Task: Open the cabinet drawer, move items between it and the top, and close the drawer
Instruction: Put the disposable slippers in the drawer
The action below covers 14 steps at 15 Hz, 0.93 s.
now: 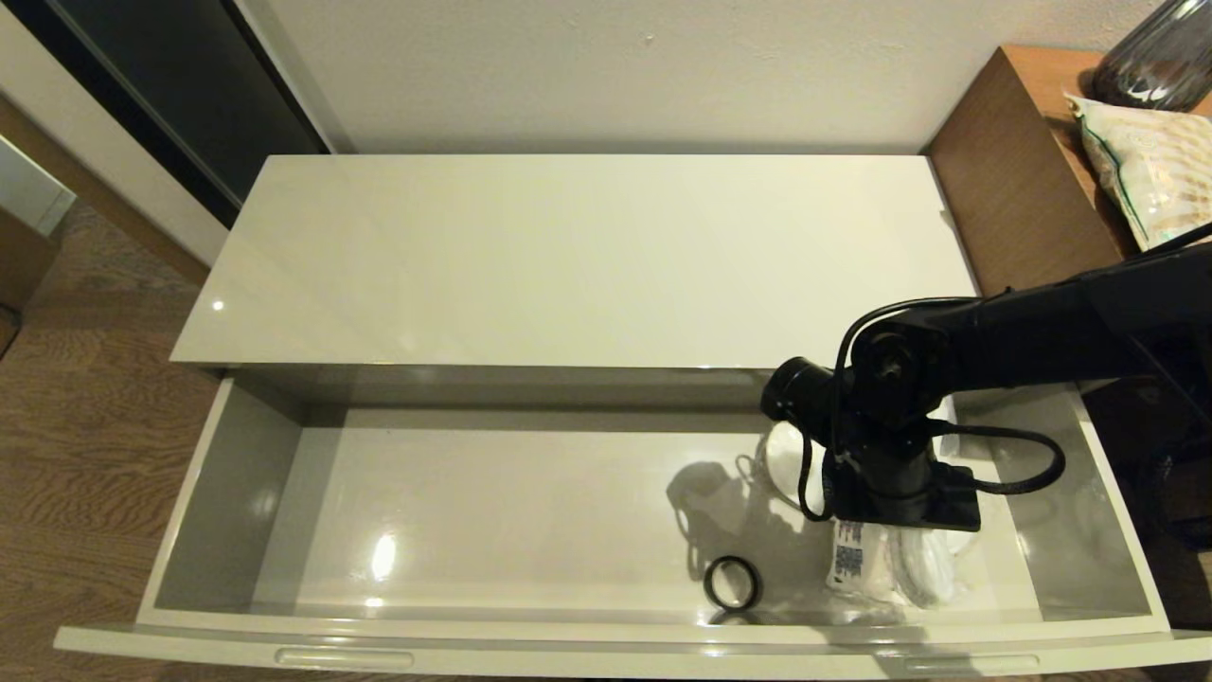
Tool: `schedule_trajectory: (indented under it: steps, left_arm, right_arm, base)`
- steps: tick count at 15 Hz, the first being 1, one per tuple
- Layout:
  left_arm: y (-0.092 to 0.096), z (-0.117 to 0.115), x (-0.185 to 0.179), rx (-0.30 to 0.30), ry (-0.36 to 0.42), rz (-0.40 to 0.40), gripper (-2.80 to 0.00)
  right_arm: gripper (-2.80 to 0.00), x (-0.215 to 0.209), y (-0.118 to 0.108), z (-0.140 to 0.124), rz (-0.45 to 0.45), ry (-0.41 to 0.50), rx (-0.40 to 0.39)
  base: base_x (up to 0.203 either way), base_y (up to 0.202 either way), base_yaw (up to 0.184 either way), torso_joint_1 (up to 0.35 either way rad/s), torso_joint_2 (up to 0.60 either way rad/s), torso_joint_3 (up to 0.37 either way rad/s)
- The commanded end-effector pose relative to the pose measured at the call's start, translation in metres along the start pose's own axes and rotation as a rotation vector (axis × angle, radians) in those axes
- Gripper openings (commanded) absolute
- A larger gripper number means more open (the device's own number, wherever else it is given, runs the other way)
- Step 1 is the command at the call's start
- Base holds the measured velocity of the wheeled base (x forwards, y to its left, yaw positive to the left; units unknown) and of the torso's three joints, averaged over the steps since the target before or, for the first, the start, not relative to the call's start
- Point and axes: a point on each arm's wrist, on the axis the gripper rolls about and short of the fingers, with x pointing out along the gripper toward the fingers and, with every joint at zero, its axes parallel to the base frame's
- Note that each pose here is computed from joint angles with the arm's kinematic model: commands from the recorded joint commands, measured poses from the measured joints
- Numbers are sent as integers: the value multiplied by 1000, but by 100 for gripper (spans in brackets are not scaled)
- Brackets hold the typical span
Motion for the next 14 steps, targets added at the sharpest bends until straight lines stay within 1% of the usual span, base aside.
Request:
schedule_trajectory:
  steps: [1,6,8,9,10,12,14]
  left_arm:
    - [0,0,0,-1,0,0,-280]
    - [0,0,0,0,2,0,-280]
    - [0,0,0,-1,2,0,-280]
    - [0,0,0,0,0,0,-280]
    - [0,0,0,0,2,0,-280]
    - [0,0,0,-1,1,0,-280]
    - [0,0,0,0,2,0,-280]
  right_arm:
    - [-280,4,1,4,-8,-29,5]
    - [-280,1,-6,0,-15,-21,-4]
    - [-280,4,-7,-14,-35,-5,-38]
    - [-280,6,-4,-24,-44,1,-61]
    - [-280,10,0,-34,-51,6,-63]
    - [-280,28,12,-52,-86,31,-58]
    - [-280,41,22,-59,-108,45,-38]
  base:
    - [0,0,0,0,0,0]
    - [0,0,0,0,0,0]
    - [0,0,0,0,0,0]
    - [0,0,0,0,0,0]
    - [0,0,0,0,0,0]
    - [0,0,0,0,0,0]
    - [0,0,0,0,0,0]
